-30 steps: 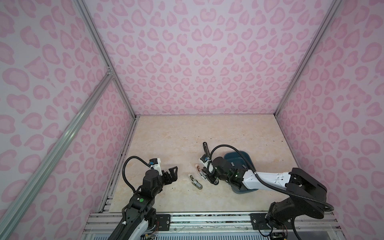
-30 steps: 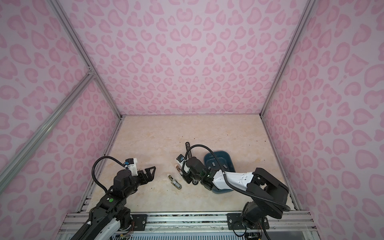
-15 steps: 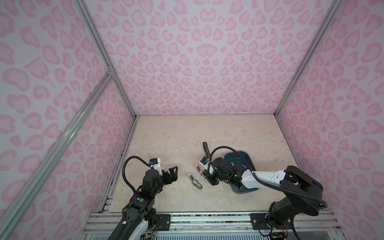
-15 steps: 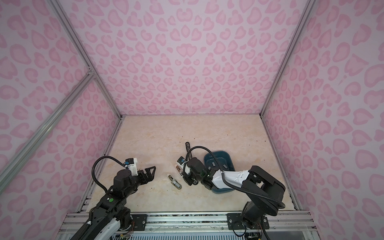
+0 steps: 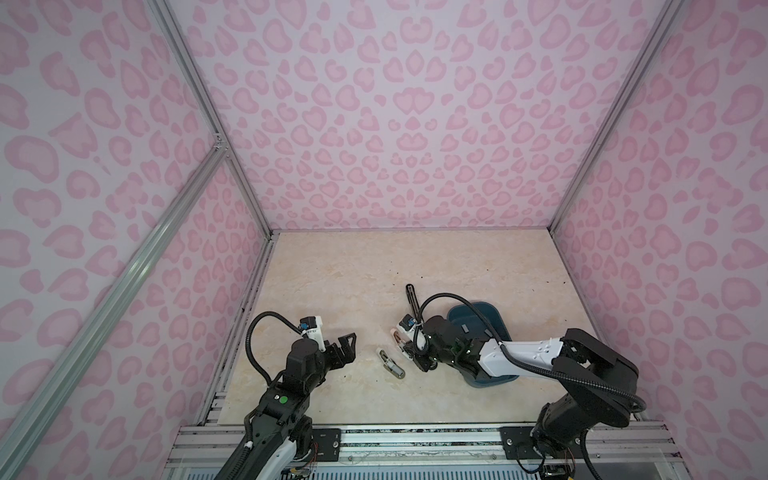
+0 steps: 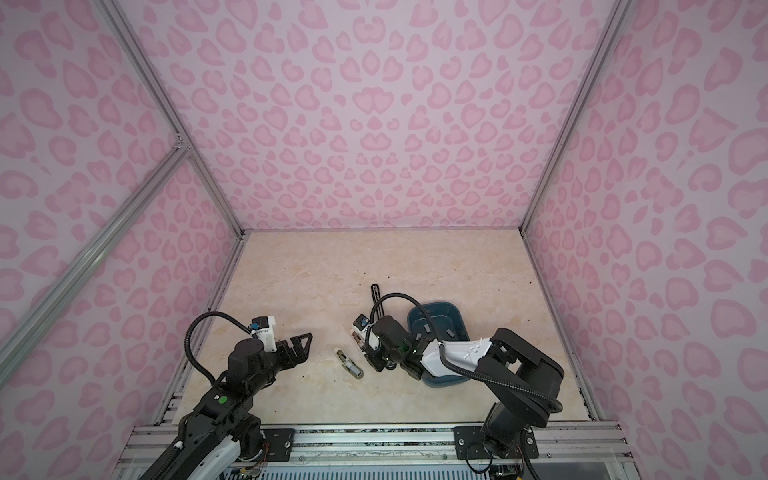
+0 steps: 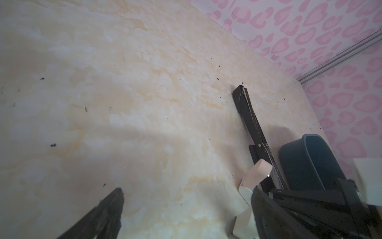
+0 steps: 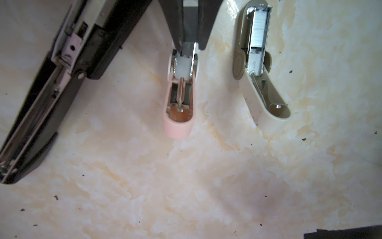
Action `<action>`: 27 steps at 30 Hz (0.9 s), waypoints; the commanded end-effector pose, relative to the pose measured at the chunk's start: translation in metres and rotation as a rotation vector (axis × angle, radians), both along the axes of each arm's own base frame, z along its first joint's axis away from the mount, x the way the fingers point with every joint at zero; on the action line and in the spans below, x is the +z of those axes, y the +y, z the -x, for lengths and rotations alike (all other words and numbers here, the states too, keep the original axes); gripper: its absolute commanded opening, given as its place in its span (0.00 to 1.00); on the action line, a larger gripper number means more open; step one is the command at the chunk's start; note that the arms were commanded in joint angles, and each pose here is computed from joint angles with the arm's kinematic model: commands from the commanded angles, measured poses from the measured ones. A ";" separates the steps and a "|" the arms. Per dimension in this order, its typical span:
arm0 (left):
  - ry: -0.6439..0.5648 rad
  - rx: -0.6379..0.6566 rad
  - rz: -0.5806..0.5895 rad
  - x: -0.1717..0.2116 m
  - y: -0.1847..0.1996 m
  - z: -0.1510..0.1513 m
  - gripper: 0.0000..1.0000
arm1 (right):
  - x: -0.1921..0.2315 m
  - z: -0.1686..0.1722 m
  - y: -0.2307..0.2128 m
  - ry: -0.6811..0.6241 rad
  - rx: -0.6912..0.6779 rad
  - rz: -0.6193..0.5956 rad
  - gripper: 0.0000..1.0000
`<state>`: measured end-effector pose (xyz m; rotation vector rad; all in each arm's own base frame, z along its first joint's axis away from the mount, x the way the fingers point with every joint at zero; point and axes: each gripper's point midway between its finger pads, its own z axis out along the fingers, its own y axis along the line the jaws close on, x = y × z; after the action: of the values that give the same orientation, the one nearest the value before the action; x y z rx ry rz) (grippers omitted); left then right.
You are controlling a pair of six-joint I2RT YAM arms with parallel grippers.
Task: Load the staples into the stapler
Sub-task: 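Lower the held strip into the pink-and-white stapler's open channel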
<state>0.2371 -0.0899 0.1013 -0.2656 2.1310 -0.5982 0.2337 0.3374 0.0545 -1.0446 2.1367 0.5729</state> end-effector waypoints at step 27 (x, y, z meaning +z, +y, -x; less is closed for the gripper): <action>-0.036 -0.001 0.008 0.010 -0.002 -0.004 0.97 | -0.013 -0.007 0.000 0.016 -0.039 0.036 0.00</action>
<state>0.2370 -0.0905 0.1009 -0.2640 2.1338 -0.5968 0.2389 0.3393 0.0445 -1.0413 2.1659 0.5410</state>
